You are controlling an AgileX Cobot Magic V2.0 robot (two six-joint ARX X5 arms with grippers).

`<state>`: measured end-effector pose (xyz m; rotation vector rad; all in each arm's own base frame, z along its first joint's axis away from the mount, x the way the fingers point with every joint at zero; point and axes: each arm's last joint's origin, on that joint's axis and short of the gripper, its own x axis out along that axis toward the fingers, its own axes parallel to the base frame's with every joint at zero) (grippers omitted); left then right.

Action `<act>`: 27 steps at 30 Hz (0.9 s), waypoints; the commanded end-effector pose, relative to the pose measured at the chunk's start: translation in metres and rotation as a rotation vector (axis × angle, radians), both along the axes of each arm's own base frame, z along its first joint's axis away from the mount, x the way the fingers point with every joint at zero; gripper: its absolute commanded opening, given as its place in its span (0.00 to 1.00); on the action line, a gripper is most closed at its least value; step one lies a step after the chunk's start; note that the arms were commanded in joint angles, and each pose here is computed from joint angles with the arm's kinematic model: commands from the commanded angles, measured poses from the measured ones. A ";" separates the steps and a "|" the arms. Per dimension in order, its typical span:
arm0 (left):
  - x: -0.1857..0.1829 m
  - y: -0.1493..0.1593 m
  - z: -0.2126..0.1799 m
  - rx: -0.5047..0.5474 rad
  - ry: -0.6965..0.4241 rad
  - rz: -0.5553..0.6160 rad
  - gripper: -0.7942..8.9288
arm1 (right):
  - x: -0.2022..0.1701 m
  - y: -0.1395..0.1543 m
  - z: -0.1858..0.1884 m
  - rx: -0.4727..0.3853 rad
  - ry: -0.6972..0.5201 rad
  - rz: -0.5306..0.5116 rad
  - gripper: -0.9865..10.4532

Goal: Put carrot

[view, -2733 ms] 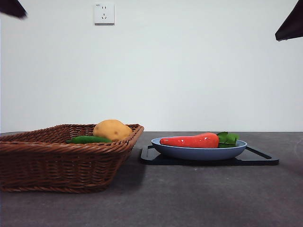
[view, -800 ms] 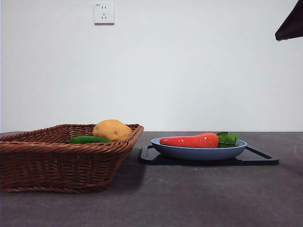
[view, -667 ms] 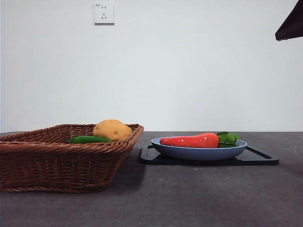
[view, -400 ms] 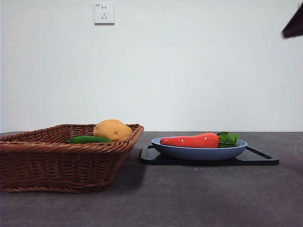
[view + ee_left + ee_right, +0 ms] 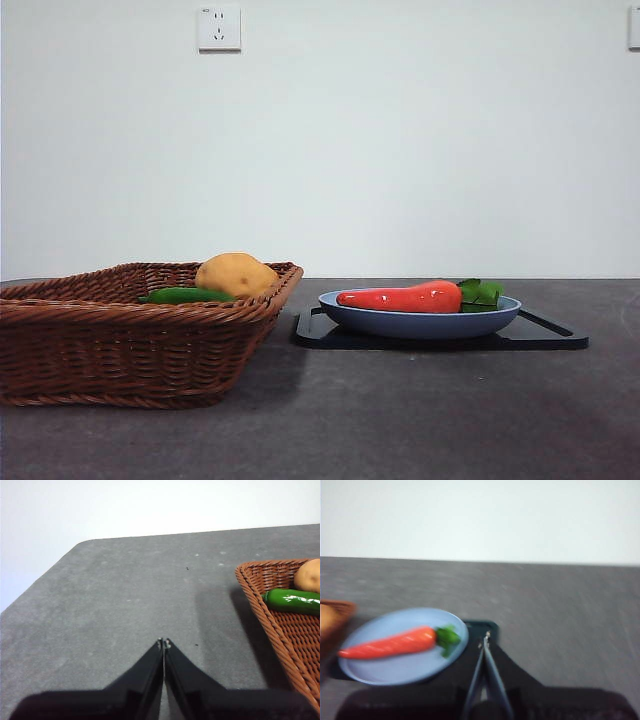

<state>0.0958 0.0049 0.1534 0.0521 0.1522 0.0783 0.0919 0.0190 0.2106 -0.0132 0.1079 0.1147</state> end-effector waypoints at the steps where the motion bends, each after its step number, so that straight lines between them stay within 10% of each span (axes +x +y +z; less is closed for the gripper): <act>1: 0.000 0.000 -0.002 -0.006 -0.006 0.007 0.09 | 0.001 -0.005 -0.017 0.086 0.020 -0.062 0.09; 27: 0.000 0.000 -0.002 -0.006 -0.006 0.006 0.09 | 0.004 -0.012 -0.061 0.130 0.069 -0.048 0.09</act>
